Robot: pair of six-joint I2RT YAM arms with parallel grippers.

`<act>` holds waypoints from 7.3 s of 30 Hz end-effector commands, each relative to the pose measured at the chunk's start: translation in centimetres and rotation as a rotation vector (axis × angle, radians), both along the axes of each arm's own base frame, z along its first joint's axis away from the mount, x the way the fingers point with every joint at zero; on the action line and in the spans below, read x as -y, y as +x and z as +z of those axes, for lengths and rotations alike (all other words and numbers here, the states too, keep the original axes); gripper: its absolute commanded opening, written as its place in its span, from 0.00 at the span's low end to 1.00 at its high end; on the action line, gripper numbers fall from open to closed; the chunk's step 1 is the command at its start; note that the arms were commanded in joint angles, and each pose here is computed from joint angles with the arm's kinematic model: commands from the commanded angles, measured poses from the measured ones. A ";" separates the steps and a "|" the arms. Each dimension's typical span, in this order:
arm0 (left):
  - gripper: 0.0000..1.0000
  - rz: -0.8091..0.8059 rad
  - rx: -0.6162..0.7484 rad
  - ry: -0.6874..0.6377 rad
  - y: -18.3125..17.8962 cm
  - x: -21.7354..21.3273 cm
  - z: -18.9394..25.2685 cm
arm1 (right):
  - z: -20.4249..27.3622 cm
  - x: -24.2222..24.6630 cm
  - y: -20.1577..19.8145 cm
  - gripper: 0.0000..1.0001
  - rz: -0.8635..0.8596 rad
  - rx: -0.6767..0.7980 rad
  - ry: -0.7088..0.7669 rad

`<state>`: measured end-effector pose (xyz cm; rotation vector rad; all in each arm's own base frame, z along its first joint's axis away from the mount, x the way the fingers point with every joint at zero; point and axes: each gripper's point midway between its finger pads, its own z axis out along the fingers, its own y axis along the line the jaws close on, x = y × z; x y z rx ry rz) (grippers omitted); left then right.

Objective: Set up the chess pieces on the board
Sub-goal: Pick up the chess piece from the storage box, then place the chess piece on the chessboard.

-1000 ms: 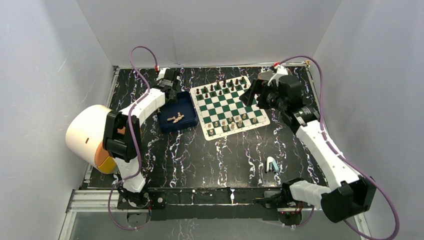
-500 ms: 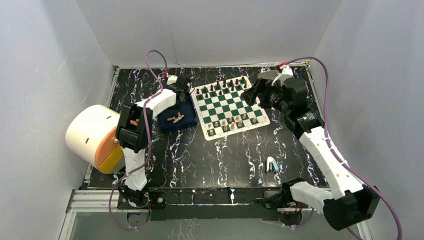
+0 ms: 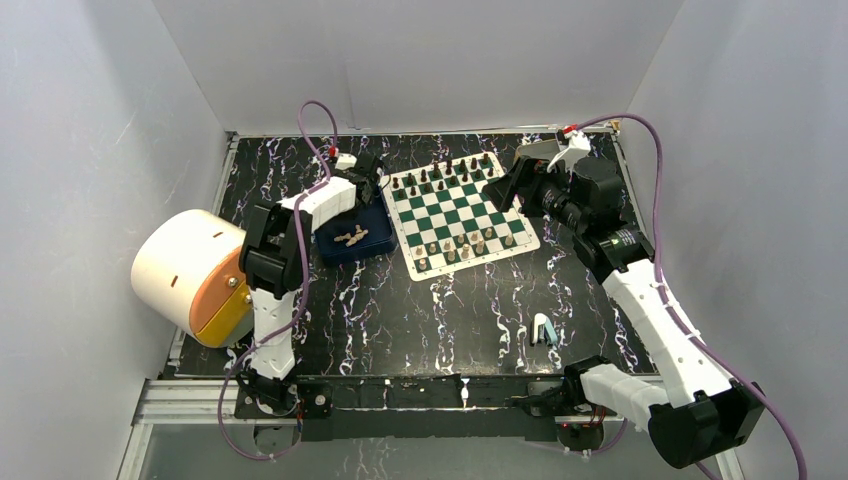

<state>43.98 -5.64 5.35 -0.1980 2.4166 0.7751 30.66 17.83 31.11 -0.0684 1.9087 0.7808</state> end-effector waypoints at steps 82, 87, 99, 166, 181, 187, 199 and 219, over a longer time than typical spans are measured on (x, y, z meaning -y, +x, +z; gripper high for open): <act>0.31 0.017 -0.071 -0.091 0.3 -1.8 -1.6 | -1.1 0.0 1.5 0.97 -0.033 0.034 0.006; 0.31 0.001 -0.089 -0.137 0.1 -1.0 -2.2 | -1.2 0.1 1.4 0.97 -0.034 0.040 0.006; 0.22 -0.070 -0.104 -0.231 0.6 0.9 -2.5 | -1.3 0.4 1.3 0.97 -0.046 0.048 -0.001; 0.11 -0.590 0.043 -0.522 0.4 9.0 6.6 | -0.6 -1.0 0.4 0.98 0.039 0.002 0.028; 0.13 -1.402 0.361 -0.580 -8.1 18.9 15.6 | 0.4 -4.0 1.0 0.82 0.236 -0.091 -0.015; 0.09 -1.647 0.381 -0.580 -13.0 21.5 15.5 | 0.2 -7.7 -0.9 0.47 0.480 -0.227 0.133; 0.09 -1.817 0.384 -0.562 -16.2 22.0 14.8 | -2.8 -11.9 -2.5 0.43 0.649 -0.400 0.169; 0.09 -1.868 0.343 -0.580 -17.1 22.4 13.3 | -7.9 -15.6 -2.5 0.46 0.726 -0.571 0.075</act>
